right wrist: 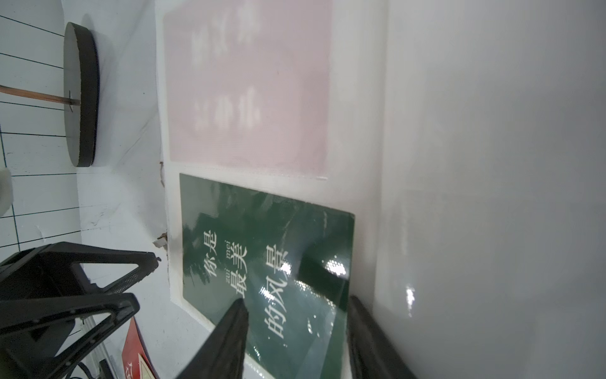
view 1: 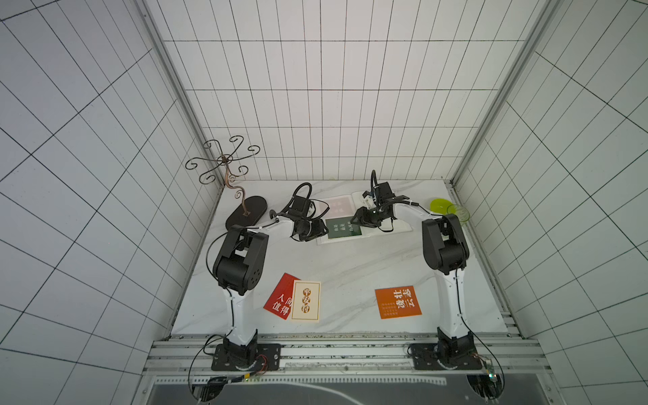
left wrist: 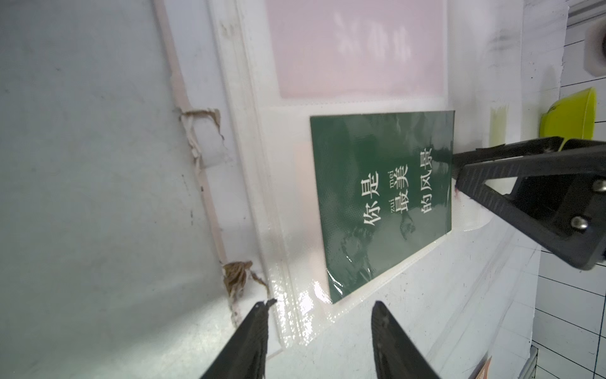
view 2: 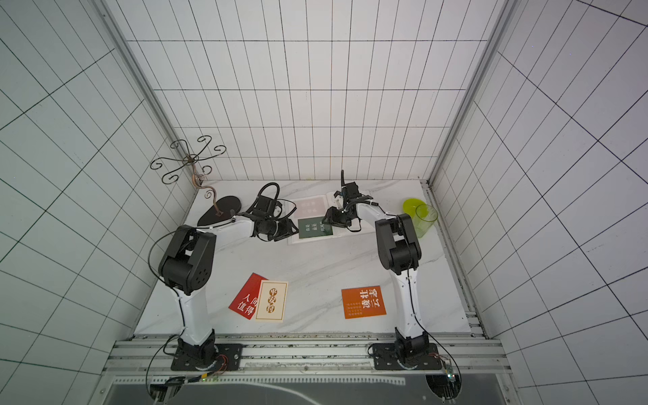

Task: Place the photos into the photo albums
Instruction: Insert the photo into the photo album.

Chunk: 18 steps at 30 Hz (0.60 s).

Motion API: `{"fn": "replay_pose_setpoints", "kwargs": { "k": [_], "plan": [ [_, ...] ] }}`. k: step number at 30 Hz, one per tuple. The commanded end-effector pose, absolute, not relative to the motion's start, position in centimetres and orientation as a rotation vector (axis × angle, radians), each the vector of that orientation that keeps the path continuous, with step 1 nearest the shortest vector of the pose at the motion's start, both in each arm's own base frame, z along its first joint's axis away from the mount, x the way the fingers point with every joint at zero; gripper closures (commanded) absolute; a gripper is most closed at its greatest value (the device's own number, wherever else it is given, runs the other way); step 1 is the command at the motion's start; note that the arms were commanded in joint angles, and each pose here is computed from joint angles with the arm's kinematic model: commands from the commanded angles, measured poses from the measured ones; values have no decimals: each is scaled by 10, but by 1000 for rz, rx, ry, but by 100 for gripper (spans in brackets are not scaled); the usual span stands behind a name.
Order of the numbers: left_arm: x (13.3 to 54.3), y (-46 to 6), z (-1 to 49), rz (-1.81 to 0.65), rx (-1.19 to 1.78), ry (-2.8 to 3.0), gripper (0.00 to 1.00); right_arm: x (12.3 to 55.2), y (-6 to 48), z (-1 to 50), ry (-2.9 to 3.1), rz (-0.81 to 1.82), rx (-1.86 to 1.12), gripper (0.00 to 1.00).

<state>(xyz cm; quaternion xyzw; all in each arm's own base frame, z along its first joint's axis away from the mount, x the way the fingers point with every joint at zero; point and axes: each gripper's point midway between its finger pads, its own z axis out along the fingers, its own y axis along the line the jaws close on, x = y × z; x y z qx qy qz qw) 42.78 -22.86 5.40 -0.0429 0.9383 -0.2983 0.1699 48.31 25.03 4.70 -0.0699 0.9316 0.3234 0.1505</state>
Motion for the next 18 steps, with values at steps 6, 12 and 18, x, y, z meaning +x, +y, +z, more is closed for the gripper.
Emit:
{"fn": "replay_pose_setpoints", "kwargs": {
  "k": [6, 12, 18],
  "plan": [
    [430, -228, 50, -890, -151, 2656, 49, 478, 269, 41, 2671, 1088, -225, 51],
    [429, -228, 47, -899, -159, 2661, 49, 478, 273, 37, 2664, 1134, -211, 51],
    [434, -221, 61, -874, -170, 2627, 49, 481, 265, 45, 2657, 1083, -191, 51]
  ]
}}
